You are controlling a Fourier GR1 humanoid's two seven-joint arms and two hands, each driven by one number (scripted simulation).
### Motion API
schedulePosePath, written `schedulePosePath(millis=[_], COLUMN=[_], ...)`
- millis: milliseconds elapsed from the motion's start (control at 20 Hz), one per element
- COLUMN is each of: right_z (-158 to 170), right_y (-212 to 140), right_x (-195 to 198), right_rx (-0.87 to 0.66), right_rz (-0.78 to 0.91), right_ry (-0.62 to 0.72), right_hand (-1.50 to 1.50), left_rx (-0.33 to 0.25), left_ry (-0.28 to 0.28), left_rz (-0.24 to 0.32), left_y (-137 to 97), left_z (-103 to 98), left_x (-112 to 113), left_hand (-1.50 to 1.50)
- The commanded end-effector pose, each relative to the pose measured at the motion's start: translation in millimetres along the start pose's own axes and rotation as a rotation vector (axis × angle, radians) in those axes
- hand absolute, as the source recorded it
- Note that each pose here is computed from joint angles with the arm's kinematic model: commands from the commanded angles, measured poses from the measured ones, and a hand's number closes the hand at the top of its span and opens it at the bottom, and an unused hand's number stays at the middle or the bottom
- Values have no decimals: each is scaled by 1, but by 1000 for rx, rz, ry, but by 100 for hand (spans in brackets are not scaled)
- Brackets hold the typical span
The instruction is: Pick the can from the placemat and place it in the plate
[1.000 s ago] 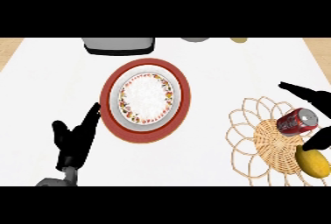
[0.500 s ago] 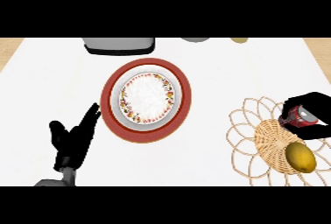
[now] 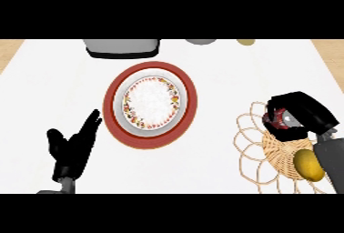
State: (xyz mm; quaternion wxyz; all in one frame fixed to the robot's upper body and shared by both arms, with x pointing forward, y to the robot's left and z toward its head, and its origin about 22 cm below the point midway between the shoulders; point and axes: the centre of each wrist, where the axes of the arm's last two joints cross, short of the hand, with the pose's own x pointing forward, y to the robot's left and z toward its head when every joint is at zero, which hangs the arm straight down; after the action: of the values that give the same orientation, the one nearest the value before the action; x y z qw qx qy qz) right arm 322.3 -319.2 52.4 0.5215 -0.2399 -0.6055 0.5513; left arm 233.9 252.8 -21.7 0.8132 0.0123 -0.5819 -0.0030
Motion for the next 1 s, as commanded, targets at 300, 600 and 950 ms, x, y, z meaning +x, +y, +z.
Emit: schedulePosePath(millis=[300, 600, 950], right_z=[-72, -65, -58], right_y=[58, 54, 59], right_x=[187, 223, 260], right_rx=[-303, -510, -723], right_rz=[-190, -246, -413], right_ry=[-95, 30, 190], right_hand=[150, 150, 150], left_rx=[-35, -38, -77], left_ry=[69, 58, 58], left_rz=[-5, -9, -14], left_y=[-10, -8, -16], left_z=[1, -3, -5], left_x=[-13, -10, -6], left_hand=[0, 0, 0])
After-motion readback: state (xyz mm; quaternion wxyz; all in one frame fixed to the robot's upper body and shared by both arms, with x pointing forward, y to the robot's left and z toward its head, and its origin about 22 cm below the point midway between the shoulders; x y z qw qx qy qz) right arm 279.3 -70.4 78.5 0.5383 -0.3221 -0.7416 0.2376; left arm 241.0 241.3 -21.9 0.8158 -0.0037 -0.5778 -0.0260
